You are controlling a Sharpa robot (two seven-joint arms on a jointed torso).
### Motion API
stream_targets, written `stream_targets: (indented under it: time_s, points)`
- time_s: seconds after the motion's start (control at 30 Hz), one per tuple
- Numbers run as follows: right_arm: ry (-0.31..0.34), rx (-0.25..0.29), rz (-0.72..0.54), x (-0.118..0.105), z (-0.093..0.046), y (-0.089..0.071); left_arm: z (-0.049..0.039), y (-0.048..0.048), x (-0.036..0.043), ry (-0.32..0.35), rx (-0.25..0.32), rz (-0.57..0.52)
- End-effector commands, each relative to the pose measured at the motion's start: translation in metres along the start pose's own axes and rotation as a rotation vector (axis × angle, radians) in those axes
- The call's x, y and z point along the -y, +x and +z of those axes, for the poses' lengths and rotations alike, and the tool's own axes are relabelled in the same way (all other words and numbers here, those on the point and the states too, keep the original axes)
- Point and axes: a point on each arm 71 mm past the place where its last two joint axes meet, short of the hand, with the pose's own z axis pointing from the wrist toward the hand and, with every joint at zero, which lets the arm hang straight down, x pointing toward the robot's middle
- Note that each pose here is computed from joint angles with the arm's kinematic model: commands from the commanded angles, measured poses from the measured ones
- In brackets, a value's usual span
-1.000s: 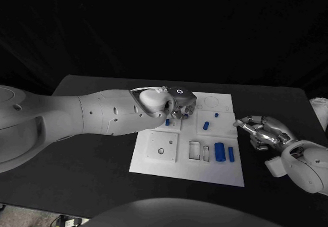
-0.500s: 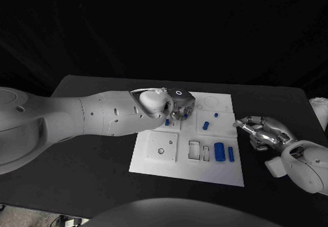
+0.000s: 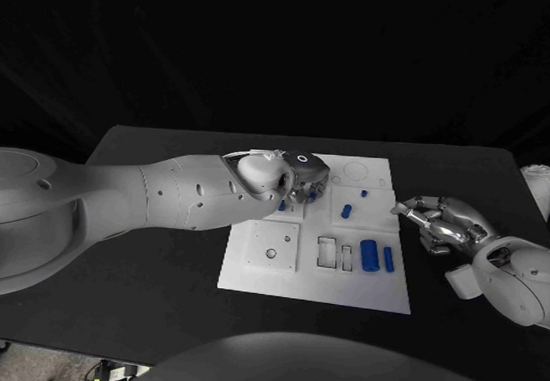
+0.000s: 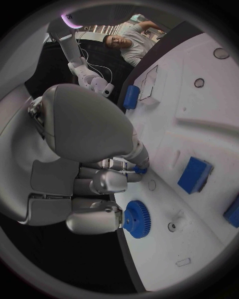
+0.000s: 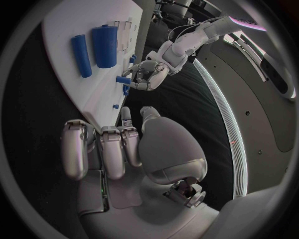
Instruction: Assemble the parts on the task board
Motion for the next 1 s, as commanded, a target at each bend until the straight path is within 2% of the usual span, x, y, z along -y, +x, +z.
stream_targets:
  time_s: [0.03, 0.27, 0.5, 0.7, 1.0]
  points:
    - [0.001, -0.024, 0.005, 0.000, 0.000, 0.003, 0.0004, -0.0001, 0.0012, 0.009, 0.009, 0.005]
    - [0.003, -0.026, 0.006, 0.000, 0.000, 0.003, -0.0017, -0.0005, -0.0016, 0.006, 0.030, 0.004]
    - [0.005, -0.026, 0.005, 0.001, 0.000, 0.002, -0.0106, -0.0021, -0.0051, 0.011, 0.077, -0.009]
    - [0.008, -0.028, 0.006, 0.001, 0.000, 0.002, -0.0253, -0.0080, -0.0116, 0.002, 0.136, -0.032]
    - [0.014, -0.033, 0.006, 0.001, 0.001, 0.003, -0.0549, -0.0303, -0.0347, -0.041, 0.164, -0.071]
